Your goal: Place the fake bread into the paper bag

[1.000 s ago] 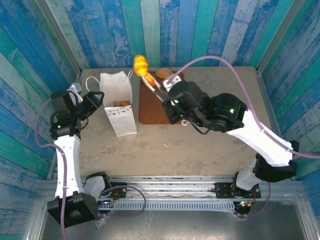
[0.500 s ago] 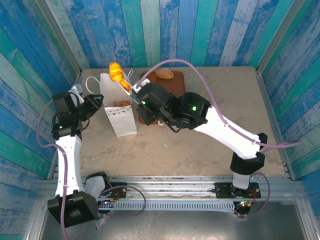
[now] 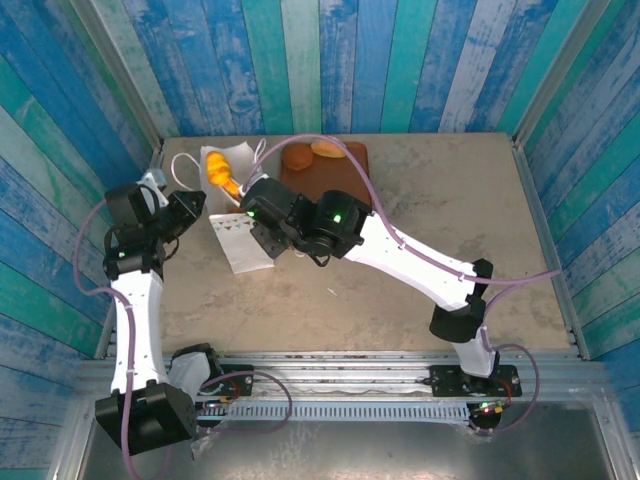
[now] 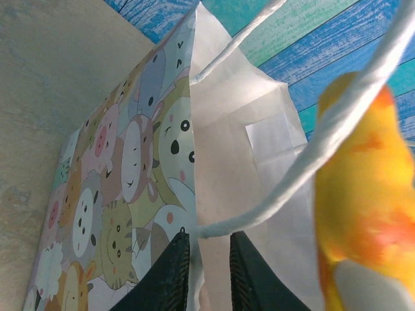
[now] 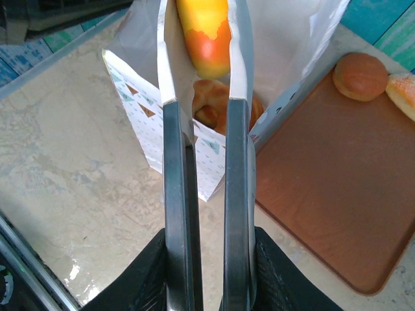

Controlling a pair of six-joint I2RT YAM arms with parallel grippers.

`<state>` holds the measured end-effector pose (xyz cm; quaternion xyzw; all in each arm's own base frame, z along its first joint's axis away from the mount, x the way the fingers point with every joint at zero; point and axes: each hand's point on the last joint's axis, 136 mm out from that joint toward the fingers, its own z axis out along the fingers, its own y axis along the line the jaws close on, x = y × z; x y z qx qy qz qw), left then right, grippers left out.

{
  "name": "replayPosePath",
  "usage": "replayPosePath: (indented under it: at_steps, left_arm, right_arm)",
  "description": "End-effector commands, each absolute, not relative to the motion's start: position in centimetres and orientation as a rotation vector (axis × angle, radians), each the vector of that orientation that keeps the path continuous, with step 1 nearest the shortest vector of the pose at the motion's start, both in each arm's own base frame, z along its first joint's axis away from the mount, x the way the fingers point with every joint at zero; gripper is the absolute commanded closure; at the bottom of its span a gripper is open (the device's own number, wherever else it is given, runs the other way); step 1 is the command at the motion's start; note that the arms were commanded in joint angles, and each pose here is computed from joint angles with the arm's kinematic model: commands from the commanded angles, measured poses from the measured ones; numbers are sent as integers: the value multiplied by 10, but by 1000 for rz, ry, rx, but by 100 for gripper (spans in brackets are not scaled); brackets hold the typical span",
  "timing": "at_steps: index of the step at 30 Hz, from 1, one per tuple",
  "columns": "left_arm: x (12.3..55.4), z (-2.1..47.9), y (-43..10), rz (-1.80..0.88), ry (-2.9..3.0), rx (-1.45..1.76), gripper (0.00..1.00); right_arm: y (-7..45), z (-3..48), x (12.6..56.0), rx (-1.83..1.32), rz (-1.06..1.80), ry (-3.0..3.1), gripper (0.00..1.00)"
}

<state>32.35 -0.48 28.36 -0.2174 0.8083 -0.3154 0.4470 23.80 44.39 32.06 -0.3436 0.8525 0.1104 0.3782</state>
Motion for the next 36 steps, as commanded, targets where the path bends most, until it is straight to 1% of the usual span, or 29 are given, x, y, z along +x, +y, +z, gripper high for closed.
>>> replayPosePath:
  at_steps: [1, 8, 12, 20, 32, 36]
  left_arm:
    - [321, 286, -4, -760, 1999, -515, 80]
    - [320, 286, -4, -756, 2000, -513, 80]
    - [320, 287, -4, -756, 1999, -512, 80]
    - [320, 287, -4, -756, 1999, -512, 80]
    - [320, 287, -4, -759, 1995, -512, 80]
    - [320, 287, -4, -758, 1994, -511, 80]
  right_arm:
    - [444, 326, 247, -836, 302, 2175, 69]
    - [443, 308, 255, -841, 281, 2224, 67]
    - [441, 303, 257, -837, 273, 2237, 65]
    - [439, 302, 260, -826, 277, 2247, 56]
    - [438, 306, 259, -822, 291, 2246, 51]
    - [437, 308, 259, -819, 297, 2245, 51]
